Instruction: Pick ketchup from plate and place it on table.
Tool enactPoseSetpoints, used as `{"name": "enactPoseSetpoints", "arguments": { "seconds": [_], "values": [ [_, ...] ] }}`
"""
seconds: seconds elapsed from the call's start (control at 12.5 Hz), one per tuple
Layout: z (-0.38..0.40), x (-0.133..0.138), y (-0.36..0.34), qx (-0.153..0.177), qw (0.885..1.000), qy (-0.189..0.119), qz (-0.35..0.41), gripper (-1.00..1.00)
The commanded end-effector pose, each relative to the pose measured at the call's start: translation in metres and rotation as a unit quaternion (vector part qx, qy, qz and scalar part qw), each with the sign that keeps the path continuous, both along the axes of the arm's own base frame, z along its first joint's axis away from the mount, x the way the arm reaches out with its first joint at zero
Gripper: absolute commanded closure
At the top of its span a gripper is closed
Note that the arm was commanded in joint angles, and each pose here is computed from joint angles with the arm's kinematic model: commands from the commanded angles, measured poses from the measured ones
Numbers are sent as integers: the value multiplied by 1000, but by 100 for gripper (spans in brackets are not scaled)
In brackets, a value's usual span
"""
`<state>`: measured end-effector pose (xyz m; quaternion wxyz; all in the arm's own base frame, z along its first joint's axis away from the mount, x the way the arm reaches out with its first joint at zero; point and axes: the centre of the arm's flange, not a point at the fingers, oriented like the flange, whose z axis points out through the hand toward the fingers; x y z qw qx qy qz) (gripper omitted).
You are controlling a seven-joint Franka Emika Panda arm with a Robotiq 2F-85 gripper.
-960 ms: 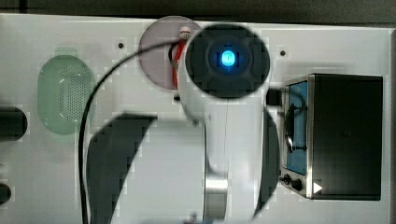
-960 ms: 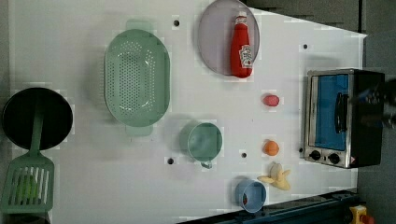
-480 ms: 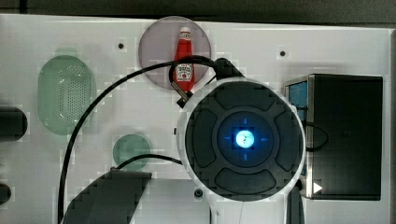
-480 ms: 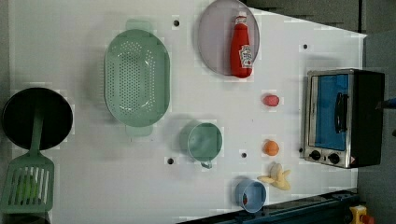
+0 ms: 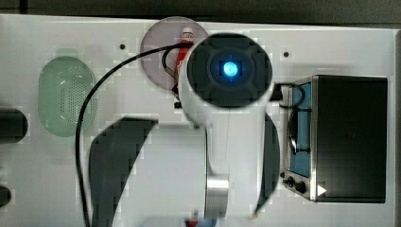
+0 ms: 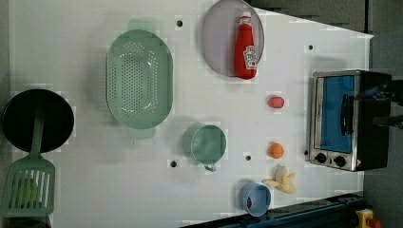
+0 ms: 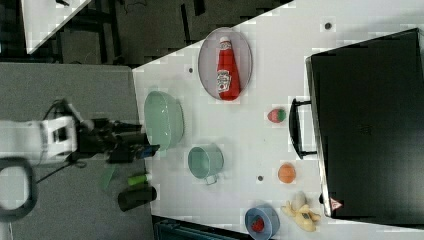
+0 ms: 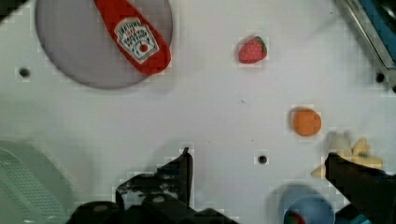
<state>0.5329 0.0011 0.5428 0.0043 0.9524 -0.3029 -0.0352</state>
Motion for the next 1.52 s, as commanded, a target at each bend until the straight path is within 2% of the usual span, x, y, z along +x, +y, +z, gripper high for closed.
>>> {"name": "enactPoseSetpoints", "arguments": {
  "seconds": [0.08,0.32,0.8,1.12,1.52],
  "values": [
    [-40,22,4,12,996,12,84,-100],
    [-84,44,17,18,994,20,101,-100],
    [-166,86,39,31,986,9,161,-100],
    [-218,105,39,27,972,-12,234,-100],
    [-276,122,42,2,962,-52,268,-100]
  ]
}}
